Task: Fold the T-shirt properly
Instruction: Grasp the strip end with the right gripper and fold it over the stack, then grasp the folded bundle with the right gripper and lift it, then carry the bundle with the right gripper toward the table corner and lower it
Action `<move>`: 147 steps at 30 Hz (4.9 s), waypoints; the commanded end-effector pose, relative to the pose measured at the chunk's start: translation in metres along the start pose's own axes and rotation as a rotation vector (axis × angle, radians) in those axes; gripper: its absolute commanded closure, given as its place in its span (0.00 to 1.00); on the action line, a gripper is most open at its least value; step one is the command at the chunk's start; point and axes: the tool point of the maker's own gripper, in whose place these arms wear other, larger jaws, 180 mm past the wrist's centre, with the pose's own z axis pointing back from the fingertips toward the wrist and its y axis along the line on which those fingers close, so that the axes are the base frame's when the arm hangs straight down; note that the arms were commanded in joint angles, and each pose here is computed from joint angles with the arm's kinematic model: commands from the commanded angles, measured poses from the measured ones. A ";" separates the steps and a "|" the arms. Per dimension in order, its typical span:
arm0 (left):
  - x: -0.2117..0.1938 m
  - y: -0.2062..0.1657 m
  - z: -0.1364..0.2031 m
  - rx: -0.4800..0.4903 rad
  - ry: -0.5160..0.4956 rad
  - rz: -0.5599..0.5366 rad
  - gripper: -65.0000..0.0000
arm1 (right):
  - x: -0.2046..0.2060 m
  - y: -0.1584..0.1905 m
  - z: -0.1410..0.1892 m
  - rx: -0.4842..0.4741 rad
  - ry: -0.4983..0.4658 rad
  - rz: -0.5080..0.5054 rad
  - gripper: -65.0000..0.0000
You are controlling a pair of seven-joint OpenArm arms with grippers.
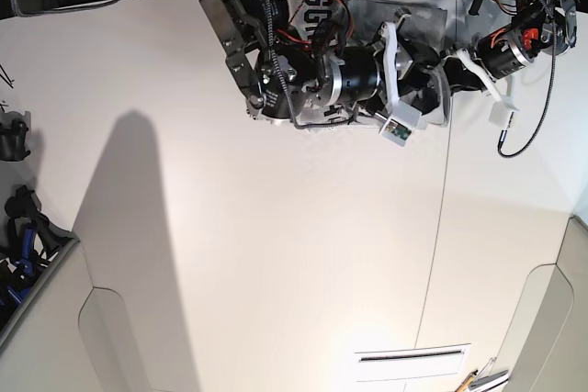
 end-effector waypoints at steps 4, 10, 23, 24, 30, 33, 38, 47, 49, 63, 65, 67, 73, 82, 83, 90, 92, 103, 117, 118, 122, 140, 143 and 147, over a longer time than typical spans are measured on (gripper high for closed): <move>-0.008 0.008 0.002 0.039 0.051 -0.013 1.00 | 0.049 0.012 0.017 0.012 -0.095 0.126 0.70; -0.009 0.008 0.002 0.038 0.051 -0.012 1.00 | 0.072 0.007 0.049 -0.110 -0.099 0.257 0.70; -0.008 0.008 0.002 0.036 0.049 -0.011 1.00 | 0.016 -0.070 0.106 -0.371 -0.111 -0.087 1.00; -0.008 0.007 0.002 0.033 0.047 -0.009 1.00 | 0.008 -0.076 0.112 -0.392 -0.117 -0.123 1.00; -0.008 0.007 0.002 0.030 0.047 -0.006 1.00 | -0.031 -0.093 0.135 -0.470 -0.147 -0.293 1.00; -0.007 0.006 0.002 0.026 0.044 -0.002 1.00 | -0.040 -0.091 0.134 -0.467 -0.149 -0.318 1.00; -0.007 0.006 0.002 0.025 0.044 -0.002 1.00 | -0.044 -0.076 0.117 -0.423 -0.134 -0.311 1.00; -0.007 0.006 0.002 0.025 0.044 -0.002 1.00 | -0.043 -0.053 0.082 -0.390 -0.044 -0.262 1.00; -0.007 0.006 0.002 0.025 0.043 -0.002 1.00 | -0.039 -0.045 0.073 -0.369 -0.035 -0.244 1.00; -0.007 0.006 0.002 0.026 0.044 -0.003 1.00 | -0.005 0.062 0.018 0.029 -0.037 0.052 1.00; -0.007 0.006 0.002 0.026 0.043 -0.002 1.00 | -0.004 0.062 0.018 0.028 -0.039 0.060 1.00; -0.007 0.006 0.002 0.026 0.042 -0.003 1.00 | -0.005 0.060 0.018 0.016 -0.032 0.066 1.00; 0.024 0.020 0.016 0.071 -0.042 -0.012 1.00 | -0.005 0.052 0.018 -0.028 -0.031 0.078 1.00; 0.100 0.050 0.103 0.216 -0.340 -0.020 1.00 | 0.003 0.037 0.019 -0.114 -0.075 0.110 1.00; 0.103 0.054 0.112 0.238 -0.361 -0.022 1.00 | 0.006 0.034 0.020 -0.133 -0.089 0.118 1.00; 0.109 0.070 0.141 0.315 -0.393 -0.037 1.00 | -0.003 0.009 0.026 -0.249 -0.017 0.174 1.00; 0.109 0.070 0.142 0.316 -0.391 -0.038 1.00 | -0.005 0.002 0.029 -0.273 0.004 0.191 1.00; 0.109 0.070 0.142 0.316 -0.392 -0.037 1.00 | -0.047 -0.007 0.020 -0.259 0.142 0.189 1.00; 0.109 0.070 0.141 0.316 -0.392 -0.037 1.00 | -0.130 -0.087 0.000 -0.304 0.489 0.057 1.00; 0.109 0.070 0.141 0.315 -0.392 -0.037 1.00 | -0.133 -0.095 0.002 -0.328 0.504 0.026 1.00; 0.110 0.068 0.141 0.304 -0.400 -0.033 1.00 | -0.136 -0.134 0.018 -0.512 0.509 -0.151 1.00; 0.115 0.062 0.142 0.267 -0.428 -0.022 1.00 | -0.200 -0.243 0.202 -1.131 0.212 -0.922 1.00; 0.116 0.061 0.142 0.257 -0.436 -0.018 1.00 | -0.218 -0.247 0.235 -1.183 0.182 -0.992 1.00; 0.116 0.061 0.142 0.257 -0.435 -0.018 1.00 | -0.240 -0.248 0.272 -1.244 0.154 -1.076 1.00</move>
